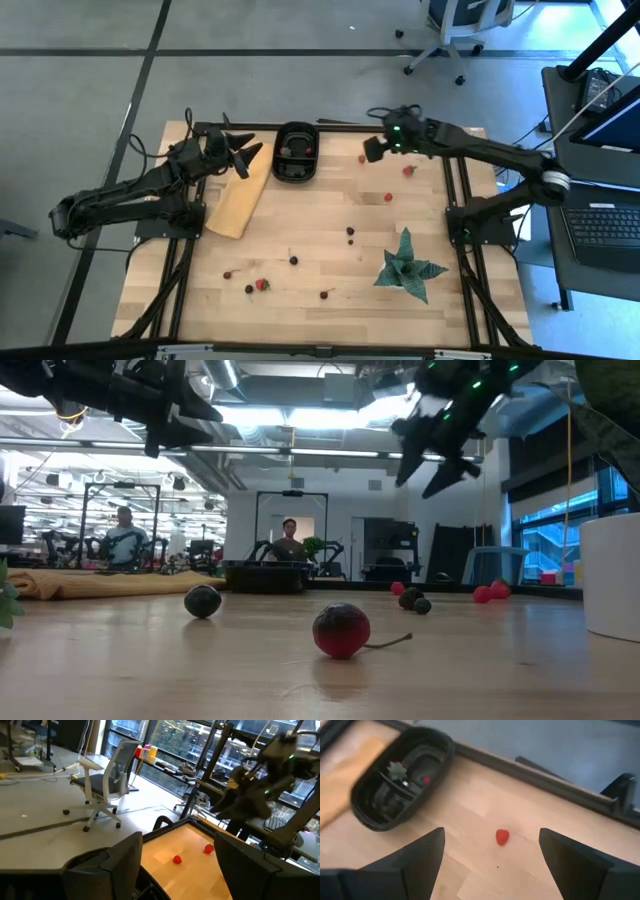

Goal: Pick and placing Produce into tupperware
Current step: Put the top red raspberry into the black bin

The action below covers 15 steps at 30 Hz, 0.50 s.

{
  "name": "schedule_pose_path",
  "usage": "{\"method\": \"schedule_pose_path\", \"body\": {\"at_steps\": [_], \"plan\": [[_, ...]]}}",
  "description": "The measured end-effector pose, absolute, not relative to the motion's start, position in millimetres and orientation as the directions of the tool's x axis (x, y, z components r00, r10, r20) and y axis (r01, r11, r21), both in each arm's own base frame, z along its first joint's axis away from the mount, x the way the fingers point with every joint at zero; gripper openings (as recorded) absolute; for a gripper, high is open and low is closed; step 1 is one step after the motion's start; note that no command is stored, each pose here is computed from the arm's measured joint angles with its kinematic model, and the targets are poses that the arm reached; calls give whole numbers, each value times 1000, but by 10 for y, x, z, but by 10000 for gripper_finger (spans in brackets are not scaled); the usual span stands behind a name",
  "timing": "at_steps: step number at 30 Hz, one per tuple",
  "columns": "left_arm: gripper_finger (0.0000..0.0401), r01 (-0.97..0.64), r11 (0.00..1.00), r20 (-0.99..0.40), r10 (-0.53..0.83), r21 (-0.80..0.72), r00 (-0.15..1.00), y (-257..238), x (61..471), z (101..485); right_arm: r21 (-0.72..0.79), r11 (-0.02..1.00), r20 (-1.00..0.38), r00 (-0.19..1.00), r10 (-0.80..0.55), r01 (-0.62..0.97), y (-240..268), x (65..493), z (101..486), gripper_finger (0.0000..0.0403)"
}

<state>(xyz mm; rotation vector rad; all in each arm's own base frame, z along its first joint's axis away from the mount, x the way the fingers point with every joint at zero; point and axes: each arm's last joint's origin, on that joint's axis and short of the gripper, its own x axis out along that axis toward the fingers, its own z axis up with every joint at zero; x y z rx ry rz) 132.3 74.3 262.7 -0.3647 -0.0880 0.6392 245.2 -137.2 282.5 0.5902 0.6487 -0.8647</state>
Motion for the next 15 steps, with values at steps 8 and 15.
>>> {"method": "schedule_pose_path", "body": {"at_steps": [8, 15], "plan": [[240, -527, 751, -76, 546, -397, 835, 727, 1332, 2583, 230, 482, -855, 412, -316, 845, -1675, 2702, 2275, 325], [240, -523, 755, -87, 536, -397, 840, 724, 1333, 2572, 180, 504, -903, 345, -256, 845, -1827, 2829, 1838, 325]]}}
